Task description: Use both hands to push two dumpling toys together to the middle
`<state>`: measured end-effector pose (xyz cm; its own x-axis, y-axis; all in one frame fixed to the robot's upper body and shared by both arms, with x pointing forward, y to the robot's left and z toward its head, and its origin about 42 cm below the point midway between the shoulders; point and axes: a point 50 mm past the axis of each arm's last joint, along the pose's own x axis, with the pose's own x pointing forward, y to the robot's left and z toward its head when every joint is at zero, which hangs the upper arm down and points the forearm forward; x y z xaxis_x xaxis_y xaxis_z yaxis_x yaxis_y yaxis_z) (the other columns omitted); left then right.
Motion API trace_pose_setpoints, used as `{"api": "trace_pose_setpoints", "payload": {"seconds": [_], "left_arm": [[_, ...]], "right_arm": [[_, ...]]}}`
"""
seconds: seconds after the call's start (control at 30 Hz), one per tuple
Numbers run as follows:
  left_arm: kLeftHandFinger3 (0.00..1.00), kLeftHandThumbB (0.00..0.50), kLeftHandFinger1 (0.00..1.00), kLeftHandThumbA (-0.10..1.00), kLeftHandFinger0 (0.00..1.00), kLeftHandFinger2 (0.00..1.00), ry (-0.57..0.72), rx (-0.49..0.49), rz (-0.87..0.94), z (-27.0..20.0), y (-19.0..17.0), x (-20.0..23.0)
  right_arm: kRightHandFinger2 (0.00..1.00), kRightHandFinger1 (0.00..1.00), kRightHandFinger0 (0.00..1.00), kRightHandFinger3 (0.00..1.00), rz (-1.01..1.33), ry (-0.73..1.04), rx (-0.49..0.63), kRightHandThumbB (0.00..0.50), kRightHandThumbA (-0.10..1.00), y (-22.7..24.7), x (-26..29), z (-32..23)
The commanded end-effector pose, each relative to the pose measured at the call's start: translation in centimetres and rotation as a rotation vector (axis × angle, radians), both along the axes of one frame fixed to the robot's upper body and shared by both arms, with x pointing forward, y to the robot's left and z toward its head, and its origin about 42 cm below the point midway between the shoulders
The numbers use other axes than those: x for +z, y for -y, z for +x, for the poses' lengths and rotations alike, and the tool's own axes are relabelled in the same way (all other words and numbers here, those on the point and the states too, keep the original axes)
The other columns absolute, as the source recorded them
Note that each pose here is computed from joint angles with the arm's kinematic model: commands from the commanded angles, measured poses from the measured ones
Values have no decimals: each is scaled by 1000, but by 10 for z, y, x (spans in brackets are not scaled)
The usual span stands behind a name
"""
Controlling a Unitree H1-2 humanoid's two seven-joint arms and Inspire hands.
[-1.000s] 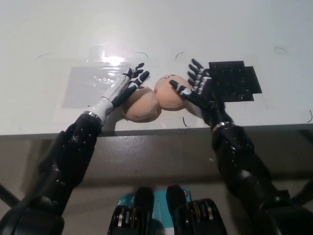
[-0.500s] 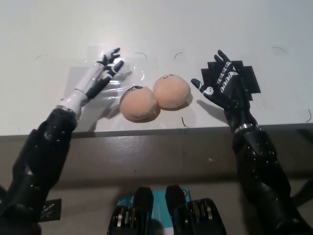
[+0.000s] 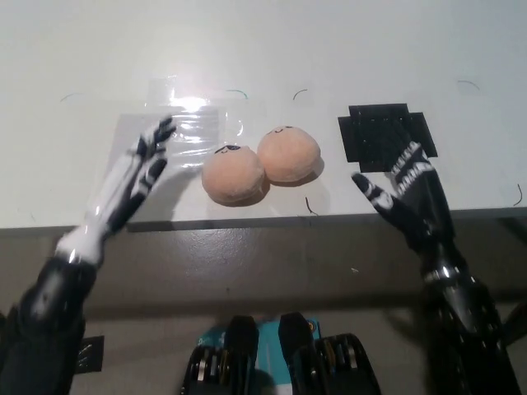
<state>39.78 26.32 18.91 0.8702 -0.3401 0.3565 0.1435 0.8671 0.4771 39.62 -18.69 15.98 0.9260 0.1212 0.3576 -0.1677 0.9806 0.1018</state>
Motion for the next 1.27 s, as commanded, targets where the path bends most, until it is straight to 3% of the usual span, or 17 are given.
{"api": "trace_pose_setpoints", "payload": {"seconds": [0.0,0.17,0.33,0.43,0.5,0.57,0.63,0.73,0.8,0.87,1.07,1.13,1.23], "left_arm": [[1000,314,1000,1000,1000,1000,61,-83,-32,-51,-17,26],[1000,336,1000,1000,1000,1000,28,-86,-20,-86,-21,2],[1000,347,1000,1000,1000,1000,-51,-49,-75,-113,-27,-25],[1000,341,1000,1000,1000,1000,-84,-8,-108,-123,-34,-44],[1000,345,1000,1000,1000,1000,-106,20,-104,-125,-41,-57],[1000,328,1000,1000,1000,1000,-113,43,-98,-124,-45,-67],[1000,295,1000,1000,1000,1000,-145,82,-64,-124,-54,-82],[1000,280,1000,1000,1000,1000,-197,127,-64,-123,-64,-100],[1000,297,1000,1000,1000,1000,-236,152,-65,-123,-68,-111],[1000,299,1000,1000,1000,1000,-249,167,-72,-119,-68,-116],[1000,234,1000,1000,1000,1000,-272,167,-153,-119,-64,-123],[1000,196,1000,1000,1000,1000,-276,161,-167,-122,-57,-125],[1000,183,1000,1000,1000,1000,-291,158,-199,-129,-49,-131]], "right_arm": [[1000,1000,1000,1000,-87,137,69,266,1000,8,33,-46],[1000,1000,1000,1000,-149,120,54,232,1000,25,6,-78],[1000,1000,1000,1000,-156,20,11,260,1000,40,-28,-100],[1000,1000,1000,1000,-131,-50,-27,234,1000,46,-55,-111],[1000,1000,1000,1000,-134,-92,-46,244,1000,49,-70,-116],[1000,1000,1000,1000,-140,-104,-76,264,1000,50,-80,-119],[1000,1000,1000,1000,-154,-132,-80,229,1000,52,-99,-121],[1000,1000,1000,1000,-169,-206,-82,228,1000,56,-119,-124],[1000,1000,1000,1000,-162,-246,-81,195,1000,59,-129,-127],[1000,1000,1000,1000,-168,-263,-103,225,1000,63,-133,-125],[1000,1000,1000,1000,-177,-271,-132,208,1000,64,-135,-121],[1000,1000,1000,1000,-161,-273,-141,173,1000,62,-135,-120],[1000,1000,1000,1000,-132,-277,-135,196,1000,56,-137,-121]]}}
